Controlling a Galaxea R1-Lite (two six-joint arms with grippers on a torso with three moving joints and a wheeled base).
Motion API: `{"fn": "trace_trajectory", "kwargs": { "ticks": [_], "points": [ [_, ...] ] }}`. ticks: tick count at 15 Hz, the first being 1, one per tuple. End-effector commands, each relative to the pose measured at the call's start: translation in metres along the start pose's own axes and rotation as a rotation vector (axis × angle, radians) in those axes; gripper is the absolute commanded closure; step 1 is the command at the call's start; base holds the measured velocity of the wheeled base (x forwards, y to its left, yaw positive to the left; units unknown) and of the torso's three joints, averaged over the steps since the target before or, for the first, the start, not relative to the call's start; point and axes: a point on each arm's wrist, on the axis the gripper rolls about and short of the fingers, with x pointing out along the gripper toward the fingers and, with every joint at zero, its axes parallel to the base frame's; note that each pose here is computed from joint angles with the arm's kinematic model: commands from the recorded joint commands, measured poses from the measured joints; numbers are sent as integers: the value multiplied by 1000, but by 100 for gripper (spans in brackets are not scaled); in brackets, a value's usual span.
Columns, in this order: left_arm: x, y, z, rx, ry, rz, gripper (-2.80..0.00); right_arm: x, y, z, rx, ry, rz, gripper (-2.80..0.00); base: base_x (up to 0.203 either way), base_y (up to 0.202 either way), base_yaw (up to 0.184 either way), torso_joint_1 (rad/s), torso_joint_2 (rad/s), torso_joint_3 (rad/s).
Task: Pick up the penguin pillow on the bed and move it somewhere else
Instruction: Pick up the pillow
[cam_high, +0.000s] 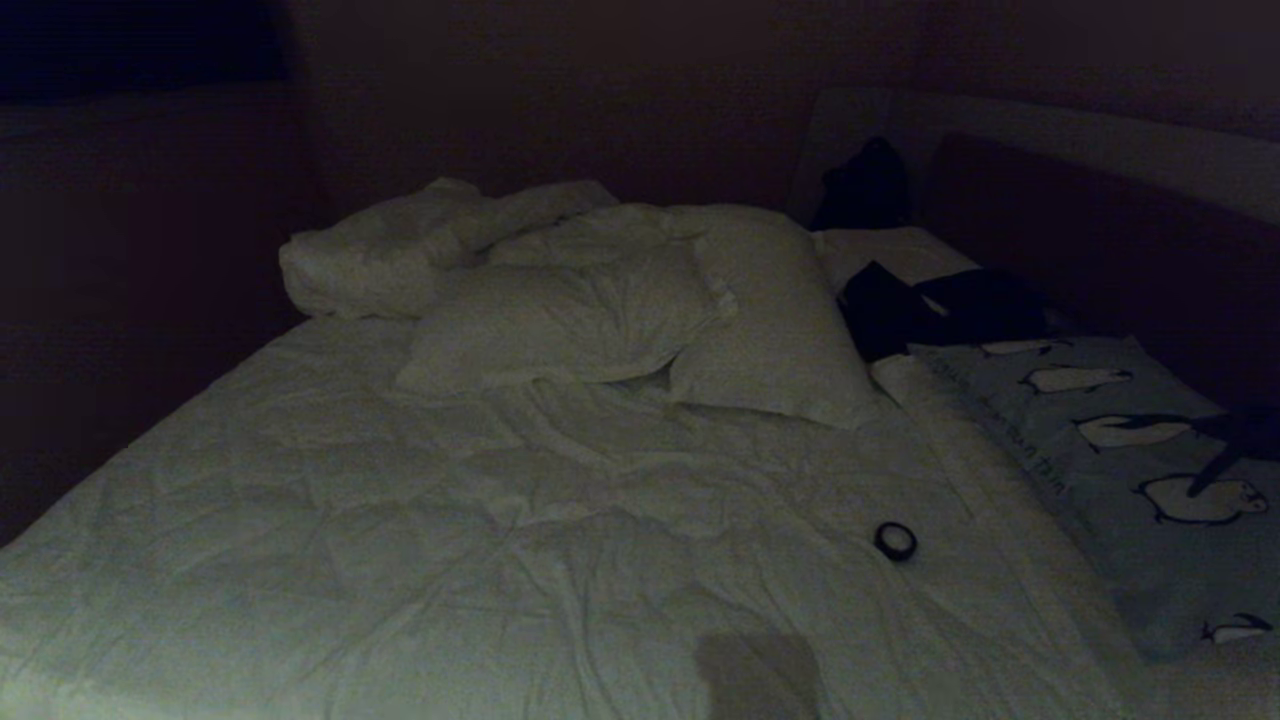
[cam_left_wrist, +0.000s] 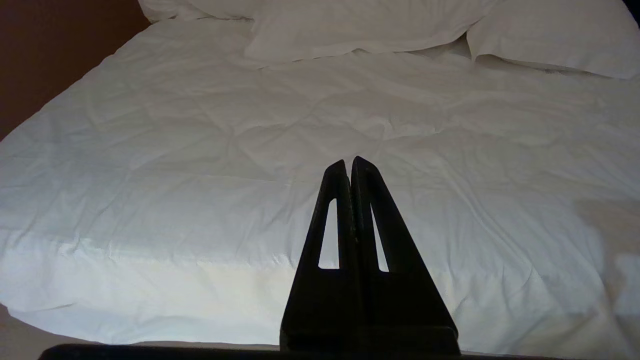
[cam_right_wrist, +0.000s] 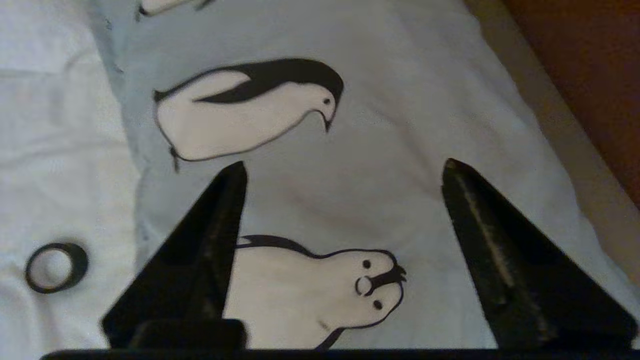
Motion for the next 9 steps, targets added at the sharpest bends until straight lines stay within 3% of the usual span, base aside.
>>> {"fn": "trace_trajectory", "kwargs": {
  "ticks": [1,9],
  "points": [
    [0,0,0,0,1,0,0,11,-9,-8,9,17,-1,-280,0,0,0,0,0,0],
    [0,0,0,0,1,0,0,54,-17,-49,36,124,48,-280,0,0,0,0,0,0]
  ]
}}
